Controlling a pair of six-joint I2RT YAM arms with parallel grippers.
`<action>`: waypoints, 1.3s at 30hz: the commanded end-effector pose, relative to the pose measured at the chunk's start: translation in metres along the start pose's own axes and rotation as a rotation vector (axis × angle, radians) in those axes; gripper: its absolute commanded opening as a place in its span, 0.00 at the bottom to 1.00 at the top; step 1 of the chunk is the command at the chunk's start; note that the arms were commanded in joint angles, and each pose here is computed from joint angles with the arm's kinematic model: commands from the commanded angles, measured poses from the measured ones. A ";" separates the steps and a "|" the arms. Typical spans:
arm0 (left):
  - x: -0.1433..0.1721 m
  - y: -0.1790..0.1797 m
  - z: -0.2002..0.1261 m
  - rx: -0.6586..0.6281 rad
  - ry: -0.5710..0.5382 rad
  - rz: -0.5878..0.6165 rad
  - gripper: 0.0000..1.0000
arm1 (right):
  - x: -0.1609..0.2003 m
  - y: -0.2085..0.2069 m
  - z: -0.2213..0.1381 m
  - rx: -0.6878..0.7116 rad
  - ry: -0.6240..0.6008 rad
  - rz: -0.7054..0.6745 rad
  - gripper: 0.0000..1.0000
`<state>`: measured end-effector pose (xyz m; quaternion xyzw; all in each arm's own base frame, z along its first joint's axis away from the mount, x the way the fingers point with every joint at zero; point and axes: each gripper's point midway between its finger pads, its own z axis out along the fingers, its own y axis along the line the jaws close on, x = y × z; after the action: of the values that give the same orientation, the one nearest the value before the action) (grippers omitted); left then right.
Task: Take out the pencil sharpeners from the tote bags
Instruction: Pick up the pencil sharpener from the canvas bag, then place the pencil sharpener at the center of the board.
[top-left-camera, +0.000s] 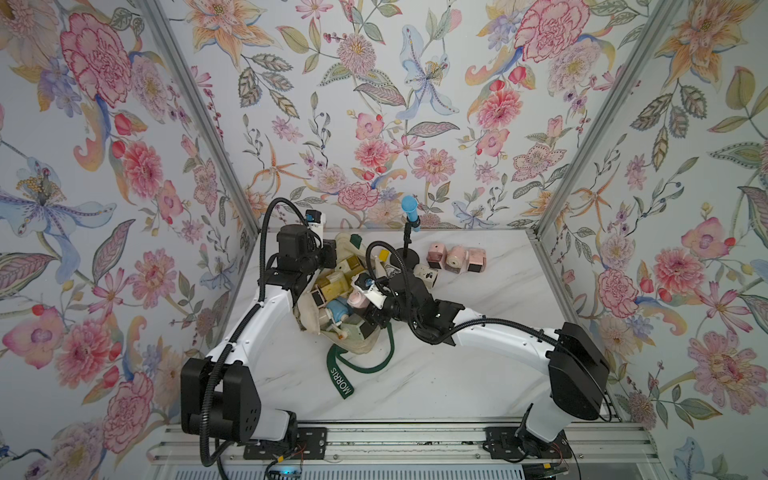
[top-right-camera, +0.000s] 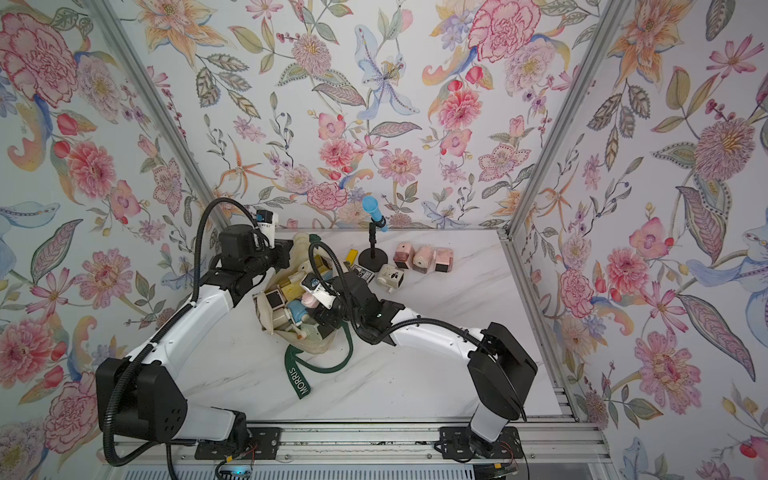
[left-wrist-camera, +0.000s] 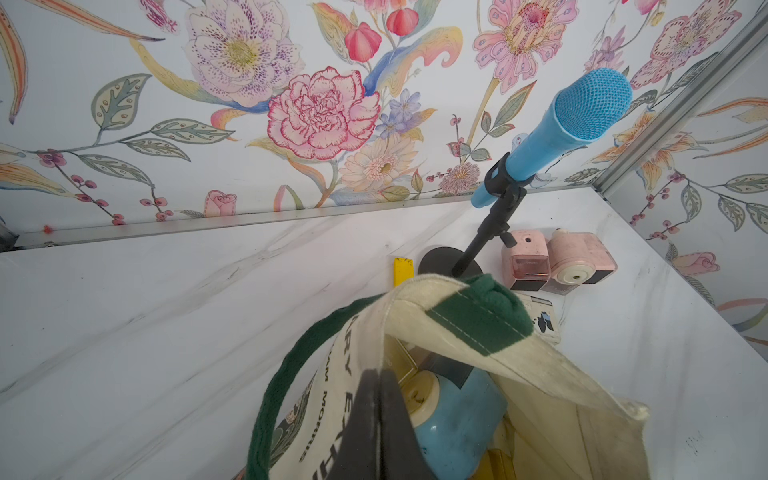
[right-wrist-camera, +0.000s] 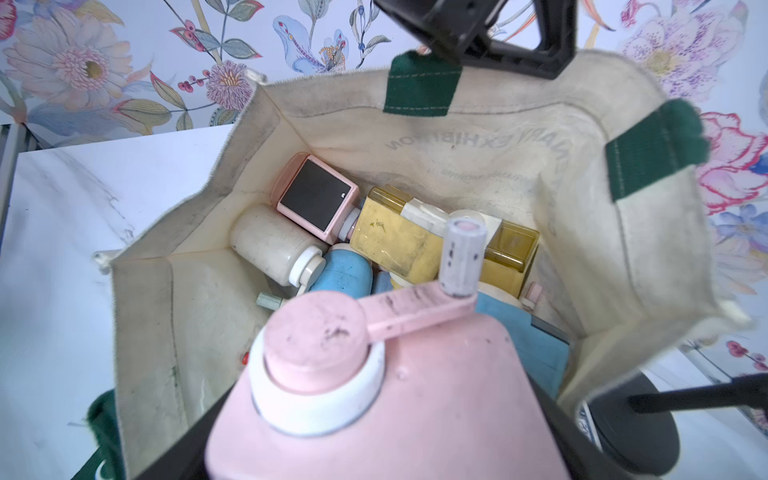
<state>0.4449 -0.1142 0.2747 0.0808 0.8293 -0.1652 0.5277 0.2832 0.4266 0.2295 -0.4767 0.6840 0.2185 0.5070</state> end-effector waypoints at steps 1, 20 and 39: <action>-0.027 -0.006 -0.011 0.015 -0.088 0.017 0.00 | -0.035 -0.021 -0.033 0.022 -0.140 0.063 0.78; -0.027 -0.004 -0.011 0.005 -0.086 0.020 0.00 | 0.133 -0.311 -0.177 0.770 -0.191 0.929 0.73; -0.028 -0.005 -0.013 0.009 -0.090 0.017 0.00 | 0.287 -0.408 -0.195 1.098 0.182 1.190 0.74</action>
<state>0.4451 -0.1138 0.2747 0.0800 0.8294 -0.1641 0.5279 0.5305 -0.0289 0.1276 0.2516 0.8680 0.0579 0.4241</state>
